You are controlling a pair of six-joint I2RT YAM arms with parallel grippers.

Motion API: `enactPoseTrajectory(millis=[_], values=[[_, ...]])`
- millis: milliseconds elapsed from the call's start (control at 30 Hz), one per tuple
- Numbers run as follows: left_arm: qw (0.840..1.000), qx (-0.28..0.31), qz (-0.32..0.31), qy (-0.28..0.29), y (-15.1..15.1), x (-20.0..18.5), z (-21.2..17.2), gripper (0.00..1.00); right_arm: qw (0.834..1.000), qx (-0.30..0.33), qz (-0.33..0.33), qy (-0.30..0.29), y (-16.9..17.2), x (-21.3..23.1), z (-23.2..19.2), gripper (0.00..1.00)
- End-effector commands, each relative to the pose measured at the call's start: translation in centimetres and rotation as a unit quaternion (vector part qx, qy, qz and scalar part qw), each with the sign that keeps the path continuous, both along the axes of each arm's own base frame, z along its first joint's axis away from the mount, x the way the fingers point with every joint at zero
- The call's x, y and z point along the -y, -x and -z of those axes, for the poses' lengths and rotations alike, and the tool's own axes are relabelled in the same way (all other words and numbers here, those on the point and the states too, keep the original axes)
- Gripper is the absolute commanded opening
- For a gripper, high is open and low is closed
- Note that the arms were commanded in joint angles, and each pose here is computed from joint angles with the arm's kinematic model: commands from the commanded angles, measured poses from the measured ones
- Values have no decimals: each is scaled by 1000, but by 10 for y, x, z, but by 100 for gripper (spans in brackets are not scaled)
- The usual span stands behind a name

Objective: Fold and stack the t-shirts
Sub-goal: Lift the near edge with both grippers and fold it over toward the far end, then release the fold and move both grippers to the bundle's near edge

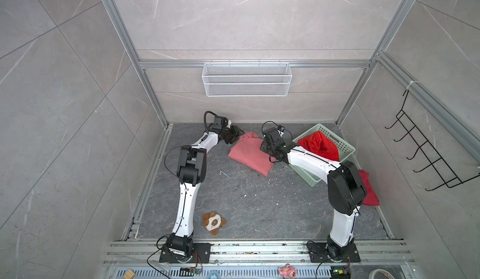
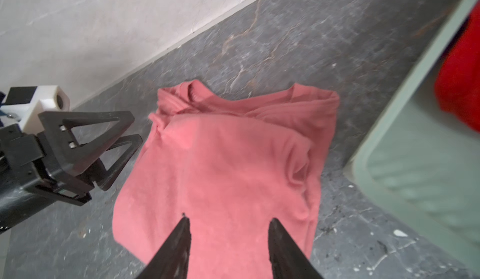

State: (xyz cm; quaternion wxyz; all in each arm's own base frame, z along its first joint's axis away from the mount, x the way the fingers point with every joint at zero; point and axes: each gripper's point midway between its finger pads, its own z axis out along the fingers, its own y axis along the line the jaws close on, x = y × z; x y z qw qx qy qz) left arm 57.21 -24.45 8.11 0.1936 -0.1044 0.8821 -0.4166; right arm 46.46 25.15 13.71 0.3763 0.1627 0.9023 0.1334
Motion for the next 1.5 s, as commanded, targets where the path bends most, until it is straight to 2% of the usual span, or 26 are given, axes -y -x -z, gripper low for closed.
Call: enactPoseTrajectory(millis=[0, 200, 400, 567, 733, 900, 967, 1100, 1200, 1400, 1467], values=[[996, 82, 12, -34, 16, -12, -71, 64, 999, -24, -16, 25, -4, -12, 27, 49], [999, 37, 14, -21, 69, -5, -44, 63, 995, -65, -40, 58, -15, -35, 64, 47], [999, -37, 7, -29, 104, -4, 3, 60, 986, -110, -105, 64, 0, -58, 102, 46], [996, -78, 1, -52, 153, -11, 27, 59, 967, -145, -206, 37, 37, -83, 133, 42], [990, -130, -8, -50, 216, -14, 43, 59, 944, -147, -293, 27, 75, -97, 141, 42], [989, -142, -2, -52, 283, -26, 23, 59, 911, -170, -374, 48, 128, -105, 144, 41], [989, -123, -6, -82, 295, -41, 4, 59, 910, -181, -367, 66, 145, -96, 145, 40], [984, -46, -26, -168, 291, -77, -43, 64, 937, -155, -307, 57, 153, -71, 117, 42], [979, -14, -46, -199, 276, -99, -61, 65, 954, -114, -273, 55, 145, -61, 78, 45], [969, 39, -57, -238, 234, -110, -63, 64, 964, -32, -257, 63, 121, -61, 16, 49], [968, 55, -49, -239, 221, -105, -61, 64, 968, -14, -240, 72, 116, -55, 2, 53]])
